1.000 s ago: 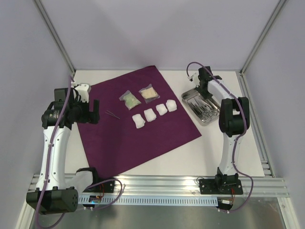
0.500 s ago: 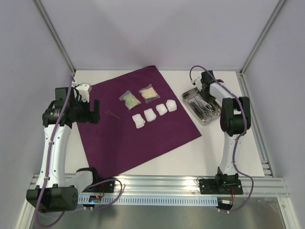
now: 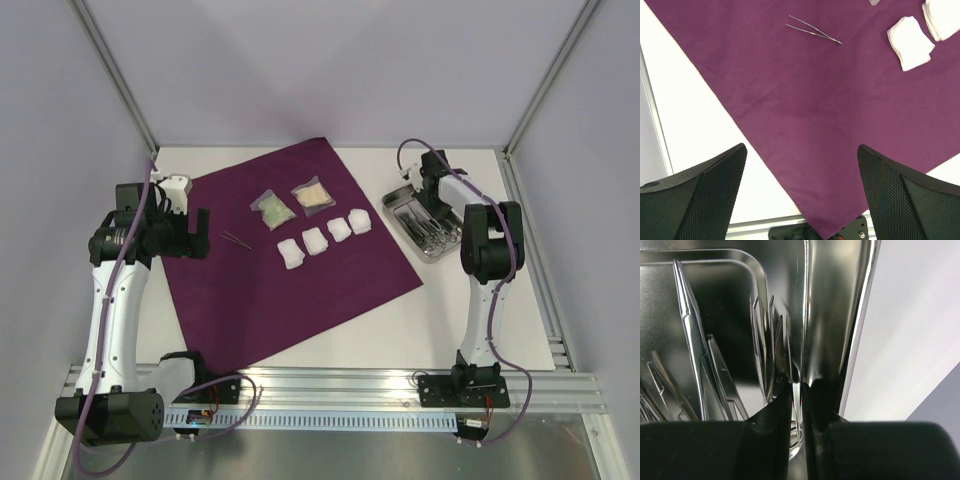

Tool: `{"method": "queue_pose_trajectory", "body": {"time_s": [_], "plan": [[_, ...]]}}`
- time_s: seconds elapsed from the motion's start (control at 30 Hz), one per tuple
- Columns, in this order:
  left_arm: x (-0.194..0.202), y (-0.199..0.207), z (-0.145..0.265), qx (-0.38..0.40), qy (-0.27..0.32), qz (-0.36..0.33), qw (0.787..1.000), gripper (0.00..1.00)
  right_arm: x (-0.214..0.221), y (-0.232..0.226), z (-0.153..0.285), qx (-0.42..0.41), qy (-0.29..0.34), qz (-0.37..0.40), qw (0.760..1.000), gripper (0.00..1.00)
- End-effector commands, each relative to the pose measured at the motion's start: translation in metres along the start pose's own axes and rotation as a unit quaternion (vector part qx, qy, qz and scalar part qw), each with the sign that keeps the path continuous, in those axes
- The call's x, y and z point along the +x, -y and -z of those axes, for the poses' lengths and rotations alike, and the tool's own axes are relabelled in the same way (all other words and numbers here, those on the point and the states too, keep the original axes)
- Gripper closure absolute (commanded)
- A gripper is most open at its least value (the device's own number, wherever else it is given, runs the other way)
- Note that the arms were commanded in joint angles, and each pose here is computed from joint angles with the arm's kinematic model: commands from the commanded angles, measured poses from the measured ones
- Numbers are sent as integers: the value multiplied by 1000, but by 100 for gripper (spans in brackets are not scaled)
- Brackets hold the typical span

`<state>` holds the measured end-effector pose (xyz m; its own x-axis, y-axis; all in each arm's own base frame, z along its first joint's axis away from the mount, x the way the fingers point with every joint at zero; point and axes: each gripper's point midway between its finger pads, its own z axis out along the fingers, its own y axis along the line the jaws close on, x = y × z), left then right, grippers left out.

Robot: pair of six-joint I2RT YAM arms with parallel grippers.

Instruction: Prepare the surgical pack

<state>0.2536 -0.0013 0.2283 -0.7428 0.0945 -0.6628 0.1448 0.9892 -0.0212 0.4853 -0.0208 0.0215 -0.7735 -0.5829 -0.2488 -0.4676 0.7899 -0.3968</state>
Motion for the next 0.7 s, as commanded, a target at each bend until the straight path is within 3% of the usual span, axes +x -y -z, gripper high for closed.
{"method": "queue_pose_trajectory", "body": {"time_s": [0.0,0.27,0.43,0.67], "plan": [[-5,2,2,6,10,-9,1000,0,-2,1,-3,-2,5,-13,1000,85],[-7,2,5,6,16,-14,1000,0,-18,18,30,15,33,-37,999,80],[-6,2,7,3,18,-16,1000,0,-29,33,60,32,53,-54,997,71],[-4,-5,4,-15,17,-9,1000,0,-69,39,149,48,141,-107,983,64]]}}
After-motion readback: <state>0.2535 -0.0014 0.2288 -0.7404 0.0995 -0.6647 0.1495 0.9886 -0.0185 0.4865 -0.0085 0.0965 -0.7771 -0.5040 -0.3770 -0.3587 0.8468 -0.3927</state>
